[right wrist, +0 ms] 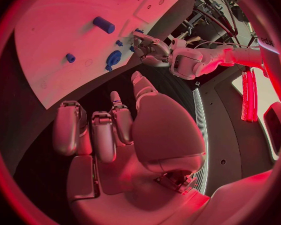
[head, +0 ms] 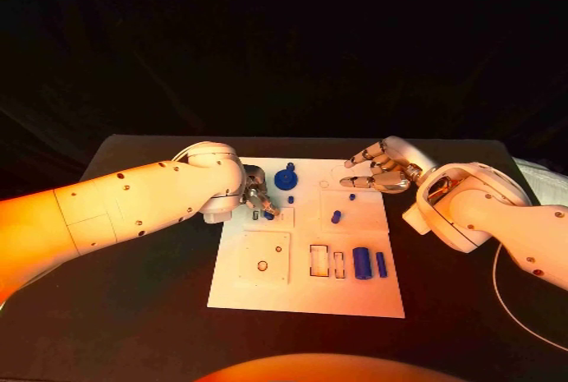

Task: Assemble the parts on the task board

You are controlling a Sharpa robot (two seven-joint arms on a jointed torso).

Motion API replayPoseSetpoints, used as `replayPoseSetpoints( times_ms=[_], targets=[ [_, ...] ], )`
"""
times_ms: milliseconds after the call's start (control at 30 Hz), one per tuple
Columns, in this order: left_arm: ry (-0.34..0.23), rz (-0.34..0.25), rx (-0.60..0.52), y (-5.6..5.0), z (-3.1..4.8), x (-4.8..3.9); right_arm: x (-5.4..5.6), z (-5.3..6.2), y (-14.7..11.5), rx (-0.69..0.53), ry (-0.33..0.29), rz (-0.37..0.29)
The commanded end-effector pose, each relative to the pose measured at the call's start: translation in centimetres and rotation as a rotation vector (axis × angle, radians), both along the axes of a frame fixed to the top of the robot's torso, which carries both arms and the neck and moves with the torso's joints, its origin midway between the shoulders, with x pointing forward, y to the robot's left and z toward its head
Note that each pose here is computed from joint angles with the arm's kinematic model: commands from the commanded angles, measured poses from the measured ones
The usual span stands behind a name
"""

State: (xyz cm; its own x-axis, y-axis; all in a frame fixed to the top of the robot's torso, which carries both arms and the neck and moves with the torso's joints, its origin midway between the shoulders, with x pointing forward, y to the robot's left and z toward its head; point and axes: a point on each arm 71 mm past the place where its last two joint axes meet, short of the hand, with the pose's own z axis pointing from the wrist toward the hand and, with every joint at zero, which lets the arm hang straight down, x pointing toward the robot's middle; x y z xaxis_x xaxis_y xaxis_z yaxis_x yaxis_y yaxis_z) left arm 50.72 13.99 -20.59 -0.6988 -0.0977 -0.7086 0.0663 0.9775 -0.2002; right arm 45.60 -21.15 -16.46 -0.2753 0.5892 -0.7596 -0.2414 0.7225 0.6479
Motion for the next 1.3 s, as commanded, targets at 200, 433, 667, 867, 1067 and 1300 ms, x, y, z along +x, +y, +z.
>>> replayPoseSetpoints(
  times_ms=[200,433,667,867,1067,1300],
  targets=[
    [0.062,-0.024,0.058,0.04,-1.33,-0.32,-0.1,-0.01,0.12,-0.001,0.002,0.011],
    [0.062,-0.022,0.06,0.04,-1.37,-0.26,-0.09,0.01,0.04,0.0,0.0,0.004],
    [0.056,-0.017,0.059,0.1,-1.35,-0.19,-0.08,-0.01,-0.01,-0.001,0.002,0.001],
    [0.048,-0.013,0.058,0.15,-1.28,-0.15,-0.08,-0.03,-0.04,-0.002,0.004,0.0],
    [0.042,-0.009,0.054,0.2,-1.18,-0.13,-0.07,-0.05,-0.06,-0.004,0.006,0.0],
    [0.035,-0.007,0.047,0.24,-1.04,-0.21,-0.06,-0.1,-0.04,-0.004,0.008,0.0]
  ],
)
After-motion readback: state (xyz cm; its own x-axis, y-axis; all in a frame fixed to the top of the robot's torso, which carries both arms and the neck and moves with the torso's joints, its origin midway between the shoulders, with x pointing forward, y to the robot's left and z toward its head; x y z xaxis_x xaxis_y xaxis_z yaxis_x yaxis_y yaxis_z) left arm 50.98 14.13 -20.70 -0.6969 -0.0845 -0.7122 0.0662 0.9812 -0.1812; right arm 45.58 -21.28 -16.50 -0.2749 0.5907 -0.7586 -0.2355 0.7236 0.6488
